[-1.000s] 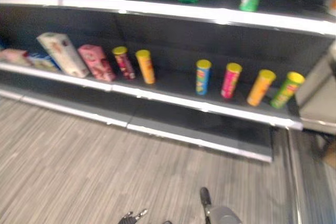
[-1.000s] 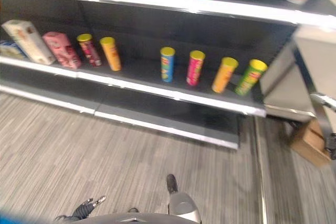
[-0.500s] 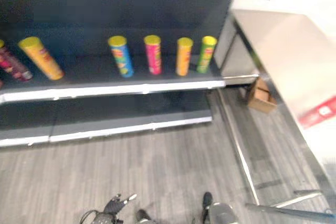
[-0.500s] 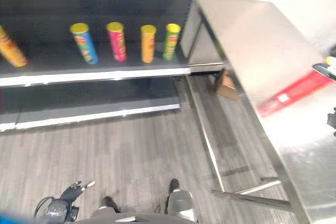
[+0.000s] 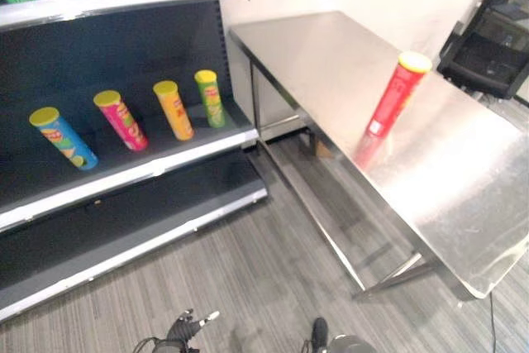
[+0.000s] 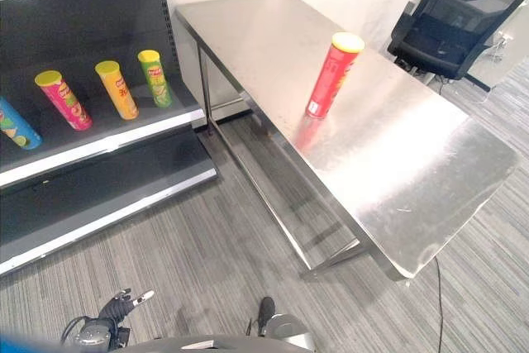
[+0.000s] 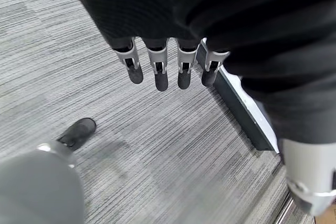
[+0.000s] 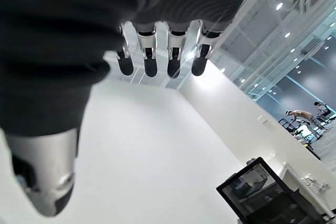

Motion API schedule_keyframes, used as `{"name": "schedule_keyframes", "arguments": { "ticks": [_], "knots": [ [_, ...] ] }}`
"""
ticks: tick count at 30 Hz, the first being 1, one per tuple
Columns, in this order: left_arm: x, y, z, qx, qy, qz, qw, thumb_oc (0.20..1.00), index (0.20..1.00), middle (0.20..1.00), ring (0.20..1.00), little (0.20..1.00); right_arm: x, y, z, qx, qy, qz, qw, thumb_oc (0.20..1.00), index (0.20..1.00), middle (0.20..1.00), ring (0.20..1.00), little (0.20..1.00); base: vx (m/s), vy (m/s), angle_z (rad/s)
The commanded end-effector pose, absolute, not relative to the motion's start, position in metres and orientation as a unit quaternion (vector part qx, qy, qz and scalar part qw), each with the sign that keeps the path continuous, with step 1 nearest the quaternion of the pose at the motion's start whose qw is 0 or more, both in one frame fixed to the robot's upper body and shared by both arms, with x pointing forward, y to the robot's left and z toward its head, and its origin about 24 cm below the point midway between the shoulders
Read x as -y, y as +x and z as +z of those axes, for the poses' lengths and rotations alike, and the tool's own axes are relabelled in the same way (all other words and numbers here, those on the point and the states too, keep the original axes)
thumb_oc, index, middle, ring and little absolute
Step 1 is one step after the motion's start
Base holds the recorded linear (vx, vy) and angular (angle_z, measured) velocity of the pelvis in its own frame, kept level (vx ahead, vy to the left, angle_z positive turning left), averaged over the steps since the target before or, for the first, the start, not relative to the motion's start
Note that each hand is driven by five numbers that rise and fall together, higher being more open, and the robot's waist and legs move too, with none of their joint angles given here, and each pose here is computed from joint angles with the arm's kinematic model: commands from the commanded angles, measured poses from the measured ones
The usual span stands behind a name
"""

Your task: Put the goods on the table back onto the shelves and tidy them up.

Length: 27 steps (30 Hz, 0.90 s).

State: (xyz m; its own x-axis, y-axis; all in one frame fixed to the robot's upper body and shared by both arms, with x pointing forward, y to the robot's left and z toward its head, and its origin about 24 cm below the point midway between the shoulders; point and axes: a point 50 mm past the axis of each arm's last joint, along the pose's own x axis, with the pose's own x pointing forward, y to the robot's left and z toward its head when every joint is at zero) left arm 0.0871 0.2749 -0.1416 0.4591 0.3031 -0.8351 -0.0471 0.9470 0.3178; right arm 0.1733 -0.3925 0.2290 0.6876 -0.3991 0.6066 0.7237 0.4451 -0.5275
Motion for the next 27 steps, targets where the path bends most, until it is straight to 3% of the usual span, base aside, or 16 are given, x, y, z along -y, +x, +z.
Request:
{"name": "schedule_keyframes", "arguments": {
  "ticks": [1,9,19,24,25,27],
  "knots": [
    [-0.285,0.115,-0.129,-0.471,0.159,0.096,0.862,1.000,1.000,1.000,1.000,1.000,0.375,0.191,0.264,0.289,-0.392,-0.313,0.815,1.000,1.000,1.000,1.000,1.000,0.03,-0.073,-0.62],
    [-0.267,0.113,-0.138,-0.486,0.177,0.049,0.854,1.000,1.000,1.000,1.000,1.000,0.367,0.212,0.255,0.275,-0.383,-0.284,0.835,1.000,1.000,1.000,1.000,1.000,0.10,0.094,-0.51],
    [-0.268,0.113,-0.138,-0.486,0.167,0.065,0.856,1.000,1.000,1.000,1.000,1.000,0.363,0.226,0.246,0.253,-0.386,-0.274,0.844,1.000,1.000,1.000,1.000,1.000,0.07,0.129,-0.06],
    [-0.271,0.106,-0.140,-0.498,0.169,0.071,0.847,1.000,1.000,1.000,1.000,1.000,0.371,0.228,0.239,0.238,-0.369,-0.291,0.850,1.000,1.000,1.000,1.000,1.000,0.04,0.106,0.02],
    [-0.271,0.113,-0.138,-0.498,0.185,0.065,0.845,1.000,1.000,1.000,1.000,1.000,0.396,0.211,0.213,0.159,-0.395,-0.351,0.834,1.000,1.000,1.000,1.000,1.000,0.00,0.000,0.00],
    [-0.271,0.111,-0.139,-0.503,0.187,0.063,0.841,1.000,1.000,1.000,1.000,1.000,0.394,0.213,0.214,0.160,-0.400,-0.346,0.834,1.000,1.000,1.000,1.000,1.000,0.02,0.004,0.01]
  ]
}}
